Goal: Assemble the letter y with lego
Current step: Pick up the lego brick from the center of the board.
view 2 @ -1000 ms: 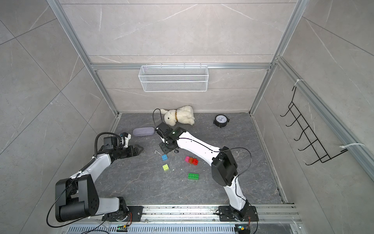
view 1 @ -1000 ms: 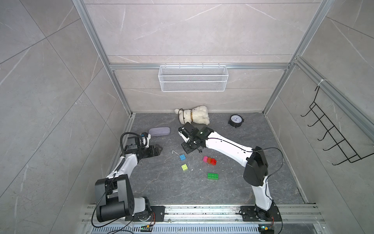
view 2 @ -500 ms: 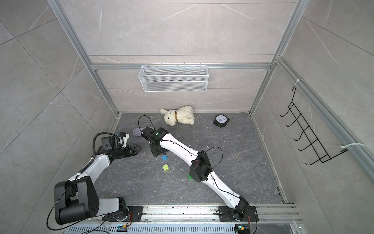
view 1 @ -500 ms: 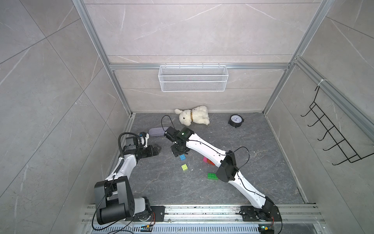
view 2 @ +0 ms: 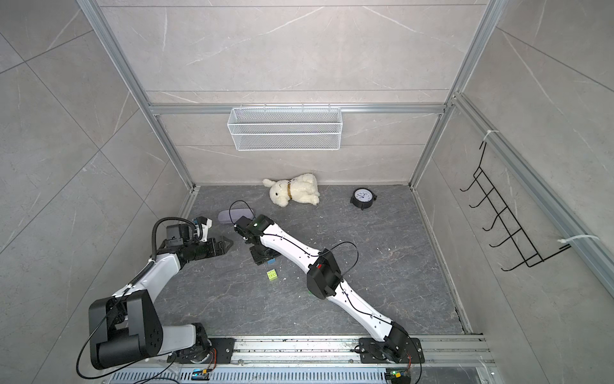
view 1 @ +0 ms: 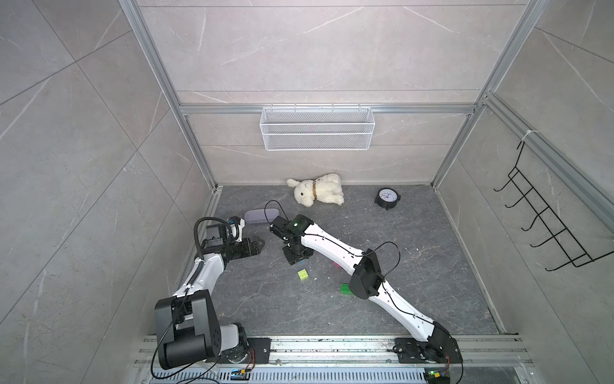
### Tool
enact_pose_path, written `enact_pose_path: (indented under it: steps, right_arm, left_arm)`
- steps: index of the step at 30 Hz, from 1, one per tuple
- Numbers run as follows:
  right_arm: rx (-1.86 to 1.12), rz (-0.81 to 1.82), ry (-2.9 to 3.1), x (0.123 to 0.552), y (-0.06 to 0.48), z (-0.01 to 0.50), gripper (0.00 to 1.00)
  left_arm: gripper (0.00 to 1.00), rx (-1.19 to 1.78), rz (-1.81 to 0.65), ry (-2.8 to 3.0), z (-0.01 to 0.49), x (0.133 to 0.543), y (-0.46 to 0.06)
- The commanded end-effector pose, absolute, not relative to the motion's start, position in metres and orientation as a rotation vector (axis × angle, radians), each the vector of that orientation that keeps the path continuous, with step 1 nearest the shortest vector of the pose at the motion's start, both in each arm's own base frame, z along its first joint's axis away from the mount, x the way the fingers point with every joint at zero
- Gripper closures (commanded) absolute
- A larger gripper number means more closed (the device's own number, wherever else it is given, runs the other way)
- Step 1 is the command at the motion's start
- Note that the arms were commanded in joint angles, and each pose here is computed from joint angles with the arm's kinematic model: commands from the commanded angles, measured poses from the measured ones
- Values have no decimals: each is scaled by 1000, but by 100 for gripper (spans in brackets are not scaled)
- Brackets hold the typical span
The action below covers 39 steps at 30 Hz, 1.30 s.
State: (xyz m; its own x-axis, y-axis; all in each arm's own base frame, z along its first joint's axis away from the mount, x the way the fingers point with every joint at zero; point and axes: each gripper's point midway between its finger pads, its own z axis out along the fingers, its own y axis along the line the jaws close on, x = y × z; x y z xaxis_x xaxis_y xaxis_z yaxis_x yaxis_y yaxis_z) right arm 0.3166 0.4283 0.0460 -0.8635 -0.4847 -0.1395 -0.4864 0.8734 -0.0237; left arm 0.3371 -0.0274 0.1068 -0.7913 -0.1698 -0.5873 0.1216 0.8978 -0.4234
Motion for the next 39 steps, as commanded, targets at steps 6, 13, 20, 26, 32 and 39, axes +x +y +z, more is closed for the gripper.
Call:
enact_pose_path:
  steps: [6, 13, 20, 26, 32, 39]
  right_arm:
    - [-721, 0, 2942, 323, 425, 19, 50]
    - [-703, 15, 2941, 330, 425, 15, 52]
    - [-696, 51, 2947, 332, 428, 13, 51]
    - [-634, 92, 2932, 340, 432, 18, 46]
    - [-542, 119, 2944, 349, 432, 13, 51]
    - [-535, 120, 2952, 351, 430, 7, 54]
  left_arm:
    - [7, -6, -601, 2372, 121, 340, -28]
    - [7, -5, -601, 2371, 121, 340, -28]
    - [7, -5, -608, 2372, 120, 340, -29]
    - [7, -6, -618, 2371, 119, 340, -30]
    - [7, -5, -618, 2369, 120, 340, -30]
    - [7, -4, -622, 2370, 119, 340, -31]
